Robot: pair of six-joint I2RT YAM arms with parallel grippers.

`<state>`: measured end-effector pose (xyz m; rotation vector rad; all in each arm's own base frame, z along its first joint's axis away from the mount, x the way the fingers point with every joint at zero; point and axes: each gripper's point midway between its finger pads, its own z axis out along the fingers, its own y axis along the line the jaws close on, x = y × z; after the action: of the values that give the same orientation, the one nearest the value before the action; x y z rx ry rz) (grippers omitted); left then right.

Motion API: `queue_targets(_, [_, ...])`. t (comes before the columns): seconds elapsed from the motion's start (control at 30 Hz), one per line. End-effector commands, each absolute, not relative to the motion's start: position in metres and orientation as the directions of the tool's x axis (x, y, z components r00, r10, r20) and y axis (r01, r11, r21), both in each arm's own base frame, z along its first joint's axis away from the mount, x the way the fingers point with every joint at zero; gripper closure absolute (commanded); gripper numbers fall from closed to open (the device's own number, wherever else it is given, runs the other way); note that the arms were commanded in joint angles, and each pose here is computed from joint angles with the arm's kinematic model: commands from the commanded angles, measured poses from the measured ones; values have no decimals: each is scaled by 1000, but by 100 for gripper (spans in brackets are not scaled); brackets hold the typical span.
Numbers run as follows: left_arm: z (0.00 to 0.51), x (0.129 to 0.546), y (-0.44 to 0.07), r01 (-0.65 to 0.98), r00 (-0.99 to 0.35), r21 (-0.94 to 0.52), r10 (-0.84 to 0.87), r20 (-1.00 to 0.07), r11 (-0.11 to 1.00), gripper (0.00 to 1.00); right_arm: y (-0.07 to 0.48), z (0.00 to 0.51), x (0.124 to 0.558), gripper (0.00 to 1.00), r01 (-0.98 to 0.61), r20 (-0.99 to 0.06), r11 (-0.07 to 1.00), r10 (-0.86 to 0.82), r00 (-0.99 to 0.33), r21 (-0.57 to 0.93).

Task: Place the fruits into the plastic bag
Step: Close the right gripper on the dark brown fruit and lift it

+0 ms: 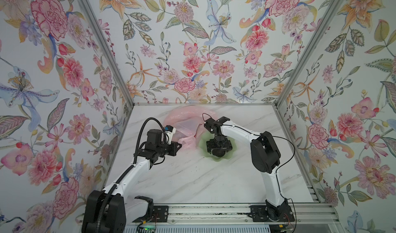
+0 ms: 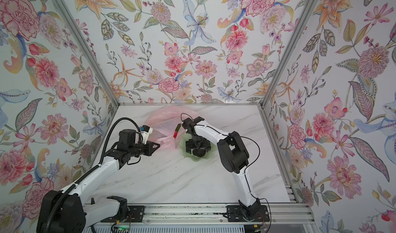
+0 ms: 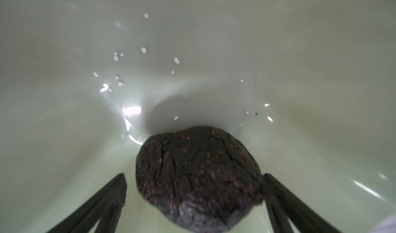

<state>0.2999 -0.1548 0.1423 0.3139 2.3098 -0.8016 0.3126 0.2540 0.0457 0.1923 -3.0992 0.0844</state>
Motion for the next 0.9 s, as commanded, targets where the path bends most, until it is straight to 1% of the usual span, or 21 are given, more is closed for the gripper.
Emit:
queue_targets(0.0, [131,293,-150,437,-740,-426,48,-671,792,100,251,46,318,1,-147,38,986,-144,-989,-82])
queue_targets(0.2, [105,280,-152,434,-758,-465,34,-652,771,100,251,41,323,1,-144,43,986,-141,-989,-84])
queue_targets(0.43, [101,281,-152,435,-761,-462,41,-648,772,100,255,29,322,1,-145,73,986,-139,-988,-76])
queue_targets(0.67, [109,285,-148,440,-735,-426,44,-677,790,100,258,21,314,6,-145,91,986,-137,-986,-87])
queue_targets(0.87, [114,288,-144,438,-721,-402,47,-692,804,100,261,23,312,16,-142,82,986,-135,-987,-83])
